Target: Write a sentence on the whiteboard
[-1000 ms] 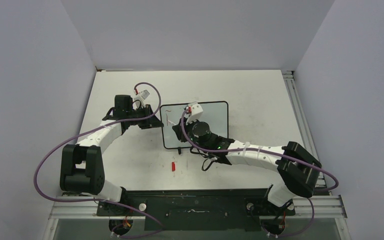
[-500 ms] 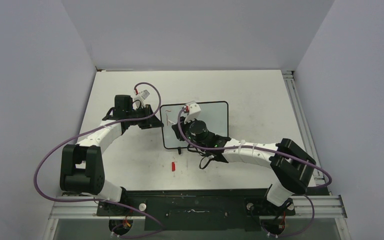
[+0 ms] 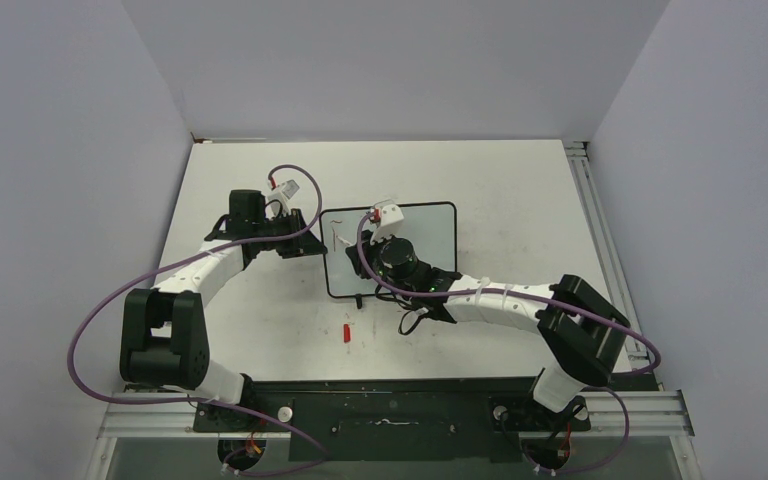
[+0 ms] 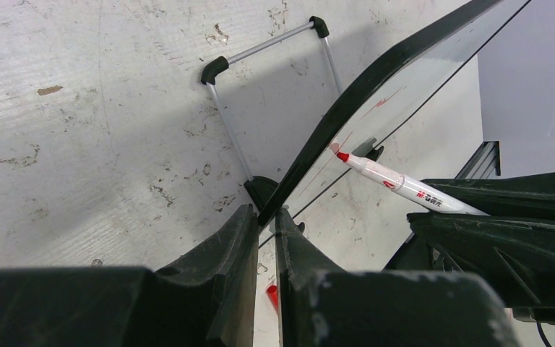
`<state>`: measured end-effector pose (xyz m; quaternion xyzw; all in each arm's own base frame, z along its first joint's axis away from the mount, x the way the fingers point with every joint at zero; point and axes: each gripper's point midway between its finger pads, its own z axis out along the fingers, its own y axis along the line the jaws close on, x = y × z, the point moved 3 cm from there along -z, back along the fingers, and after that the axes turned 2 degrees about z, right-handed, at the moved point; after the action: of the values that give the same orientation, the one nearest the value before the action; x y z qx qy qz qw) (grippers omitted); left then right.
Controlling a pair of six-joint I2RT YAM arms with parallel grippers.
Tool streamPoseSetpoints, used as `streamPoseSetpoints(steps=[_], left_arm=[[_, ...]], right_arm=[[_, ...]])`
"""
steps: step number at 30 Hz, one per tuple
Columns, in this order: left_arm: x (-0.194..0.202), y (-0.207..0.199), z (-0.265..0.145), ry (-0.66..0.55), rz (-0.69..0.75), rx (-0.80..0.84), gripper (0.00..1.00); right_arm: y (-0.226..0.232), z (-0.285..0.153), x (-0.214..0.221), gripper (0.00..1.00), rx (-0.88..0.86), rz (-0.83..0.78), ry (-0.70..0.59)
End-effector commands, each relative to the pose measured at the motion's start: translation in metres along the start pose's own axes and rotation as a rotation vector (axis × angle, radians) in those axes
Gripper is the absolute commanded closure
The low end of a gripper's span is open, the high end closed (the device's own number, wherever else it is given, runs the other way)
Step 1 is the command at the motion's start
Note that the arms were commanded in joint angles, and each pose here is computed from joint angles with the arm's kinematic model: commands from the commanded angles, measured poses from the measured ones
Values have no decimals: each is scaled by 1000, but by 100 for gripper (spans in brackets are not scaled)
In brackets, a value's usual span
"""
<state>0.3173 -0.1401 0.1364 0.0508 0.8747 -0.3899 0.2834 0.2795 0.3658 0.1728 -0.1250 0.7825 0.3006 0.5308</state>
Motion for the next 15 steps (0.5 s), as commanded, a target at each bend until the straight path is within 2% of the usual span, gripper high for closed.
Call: streamPoseSetpoints(steps=[1, 15], left_arm=[[-13, -14, -3, -18, 31, 38, 91], [-13, -14, -4, -20, 32, 37, 91]], right_arm=[[8, 7, -26, 95, -22, 28, -82], [-7, -1, -26, 95, 46, 41, -90]])
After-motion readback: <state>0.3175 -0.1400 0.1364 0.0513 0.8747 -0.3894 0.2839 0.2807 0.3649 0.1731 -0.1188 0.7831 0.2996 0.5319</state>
